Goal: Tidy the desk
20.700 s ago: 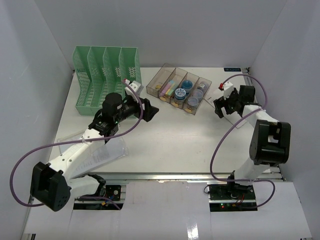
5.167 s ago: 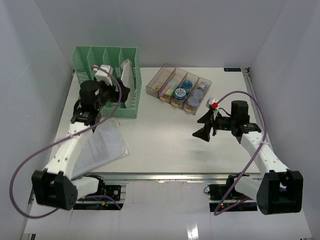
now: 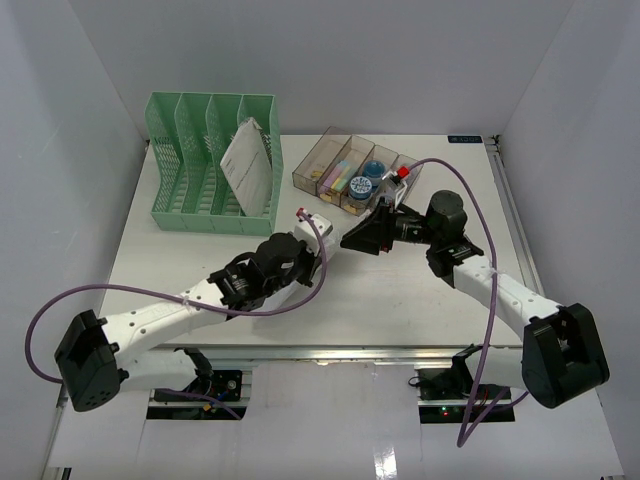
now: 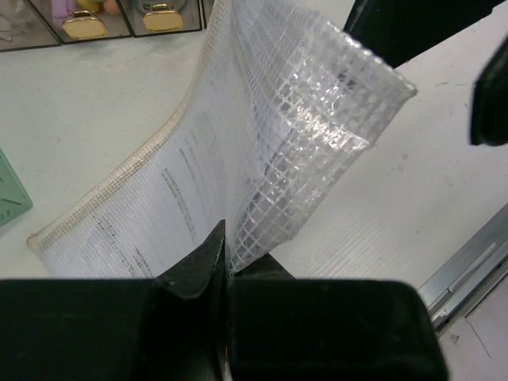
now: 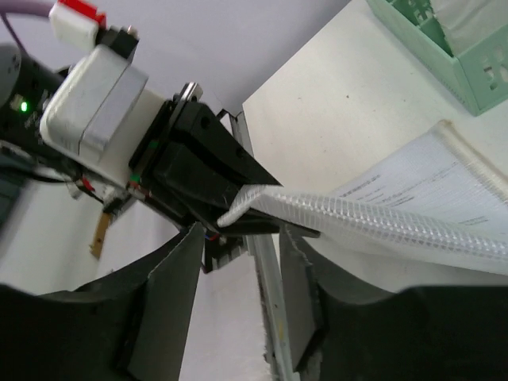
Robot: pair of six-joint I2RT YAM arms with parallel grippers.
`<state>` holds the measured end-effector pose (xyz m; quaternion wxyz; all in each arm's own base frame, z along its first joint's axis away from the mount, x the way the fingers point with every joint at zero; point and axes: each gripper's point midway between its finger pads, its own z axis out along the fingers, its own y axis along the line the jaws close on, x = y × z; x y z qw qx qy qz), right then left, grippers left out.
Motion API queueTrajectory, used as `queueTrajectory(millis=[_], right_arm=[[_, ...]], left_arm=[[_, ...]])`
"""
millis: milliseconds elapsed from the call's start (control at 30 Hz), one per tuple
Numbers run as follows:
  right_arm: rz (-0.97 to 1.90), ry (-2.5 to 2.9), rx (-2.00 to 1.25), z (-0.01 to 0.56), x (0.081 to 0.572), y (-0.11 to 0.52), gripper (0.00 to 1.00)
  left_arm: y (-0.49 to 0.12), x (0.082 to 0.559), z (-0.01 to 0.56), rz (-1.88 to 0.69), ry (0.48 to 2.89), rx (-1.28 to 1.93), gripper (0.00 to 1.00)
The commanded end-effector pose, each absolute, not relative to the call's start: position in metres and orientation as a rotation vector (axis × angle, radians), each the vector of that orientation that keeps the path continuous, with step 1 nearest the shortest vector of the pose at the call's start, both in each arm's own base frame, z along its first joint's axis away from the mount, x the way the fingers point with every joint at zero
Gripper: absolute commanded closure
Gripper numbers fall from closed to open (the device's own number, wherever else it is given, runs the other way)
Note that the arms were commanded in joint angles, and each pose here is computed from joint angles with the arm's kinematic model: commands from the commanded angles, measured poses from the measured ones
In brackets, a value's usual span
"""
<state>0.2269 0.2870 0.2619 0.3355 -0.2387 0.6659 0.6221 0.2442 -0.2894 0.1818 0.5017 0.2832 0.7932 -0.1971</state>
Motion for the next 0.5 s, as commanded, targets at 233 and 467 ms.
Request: queueTrajectory(millis=[233, 467], right_arm=[[1.558, 1.266, -1.245, 0.308, 0.169, 0.258, 0.09], [1.498, 1.245, -1.271, 0.289, 0.161, 0.233, 0.03]], left_arm=[[-0.236, 0.233, 0.307, -0.609, 1.644, 0.387, 1.00], [-0.195, 0.269, 0.372, -0.523, 1.554, 0.239, 1.00]])
